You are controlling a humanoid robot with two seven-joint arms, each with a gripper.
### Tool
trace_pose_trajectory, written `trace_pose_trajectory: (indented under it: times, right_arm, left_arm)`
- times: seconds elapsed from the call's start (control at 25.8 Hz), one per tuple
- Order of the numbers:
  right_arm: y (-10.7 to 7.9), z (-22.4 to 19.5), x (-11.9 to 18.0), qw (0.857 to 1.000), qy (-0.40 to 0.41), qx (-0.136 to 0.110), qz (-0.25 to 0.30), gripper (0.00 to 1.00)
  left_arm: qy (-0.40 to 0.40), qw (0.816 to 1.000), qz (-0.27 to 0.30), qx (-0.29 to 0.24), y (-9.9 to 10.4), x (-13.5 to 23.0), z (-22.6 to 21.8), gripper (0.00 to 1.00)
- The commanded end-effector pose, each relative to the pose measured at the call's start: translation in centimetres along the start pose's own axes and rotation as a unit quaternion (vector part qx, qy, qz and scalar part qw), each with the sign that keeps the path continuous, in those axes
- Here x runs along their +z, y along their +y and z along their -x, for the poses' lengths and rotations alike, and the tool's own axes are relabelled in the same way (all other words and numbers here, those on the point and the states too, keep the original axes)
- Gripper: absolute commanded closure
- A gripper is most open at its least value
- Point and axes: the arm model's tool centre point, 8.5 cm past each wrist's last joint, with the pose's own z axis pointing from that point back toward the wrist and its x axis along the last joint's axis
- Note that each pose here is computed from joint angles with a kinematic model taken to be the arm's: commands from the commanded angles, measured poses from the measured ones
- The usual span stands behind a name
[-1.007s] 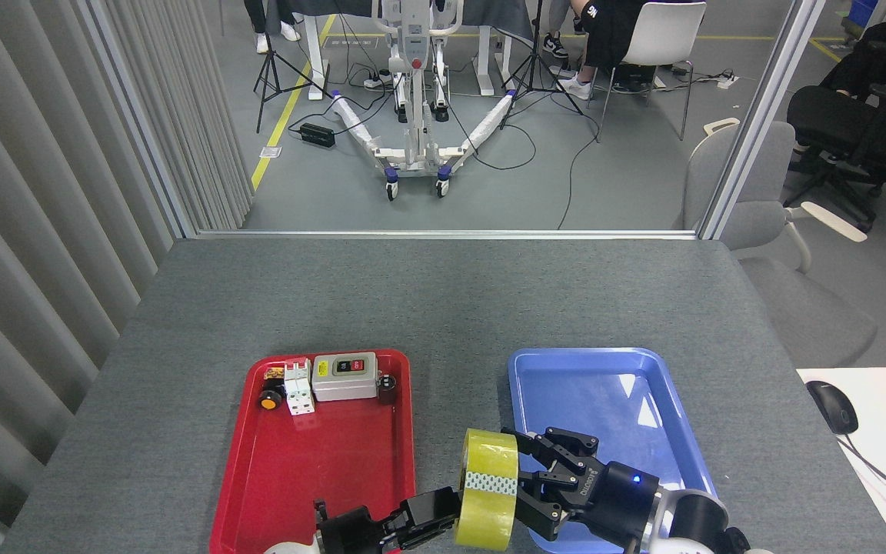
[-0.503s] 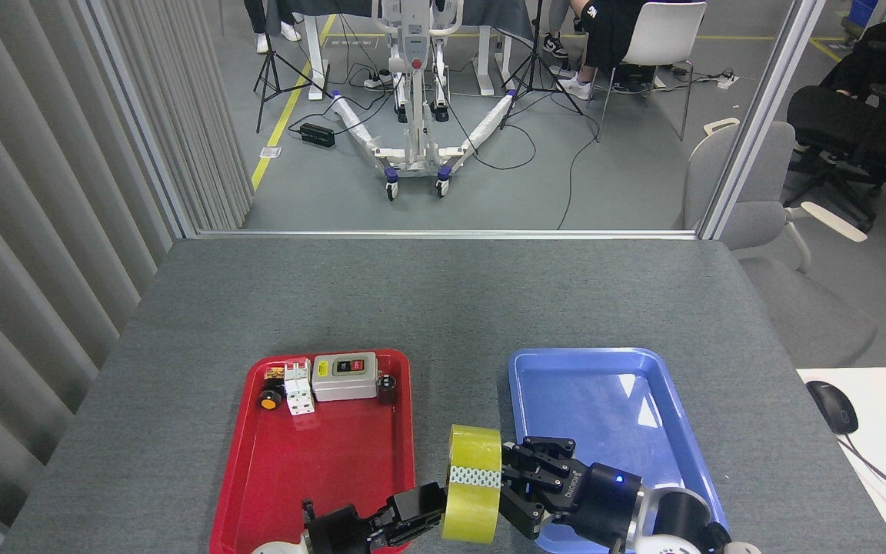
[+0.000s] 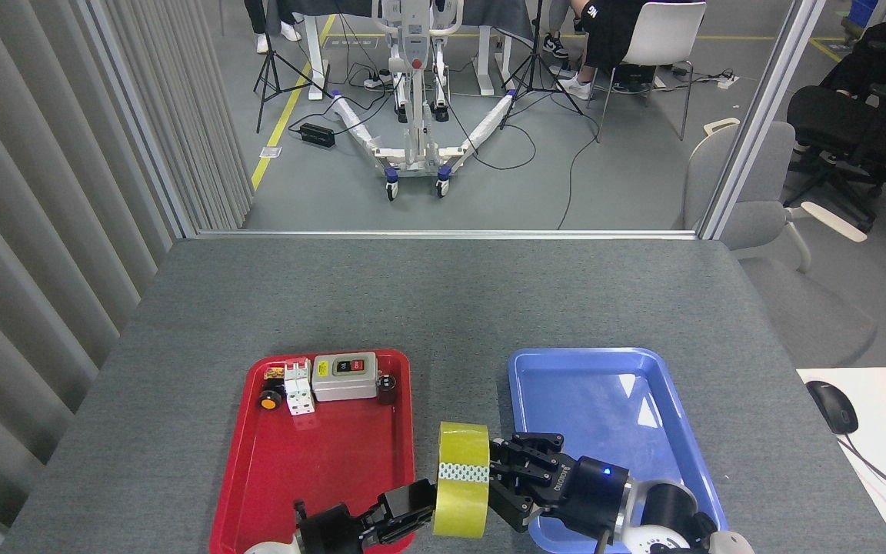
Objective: Place and move tape with both arms
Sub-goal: 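Open the left gripper, releasing the tape to the right gripper, and withdraw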
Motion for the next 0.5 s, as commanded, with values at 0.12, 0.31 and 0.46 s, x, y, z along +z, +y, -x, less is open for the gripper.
trace_pose_trajectory:
  times: [0.12, 0.31, 0.46]
  right_arm:
    - [-0.03, -0.13, -0.14, 1.0, -0.003, 0.0, 0.002, 0.75]
    - [0.02, -0.2, -0.22, 1.0, -0.003, -0.001, 0.003, 0.79]
    - [0.07, -0.31, -0.33, 1.0, -0.004, -0.002, 0.003, 0.82]
  left_arm:
    - [-0.003, 1.0, 0.001, -0.006, -0.16, 0.29, 0.66, 1.0]
    - [-0.005, 1.0, 0.001, -0.009, -0.09, 0.31, 0.62, 0.89]
    - [-0.02, 1.0, 0.008, -0.021, -0.12, 0.46, 0.36, 0.02]
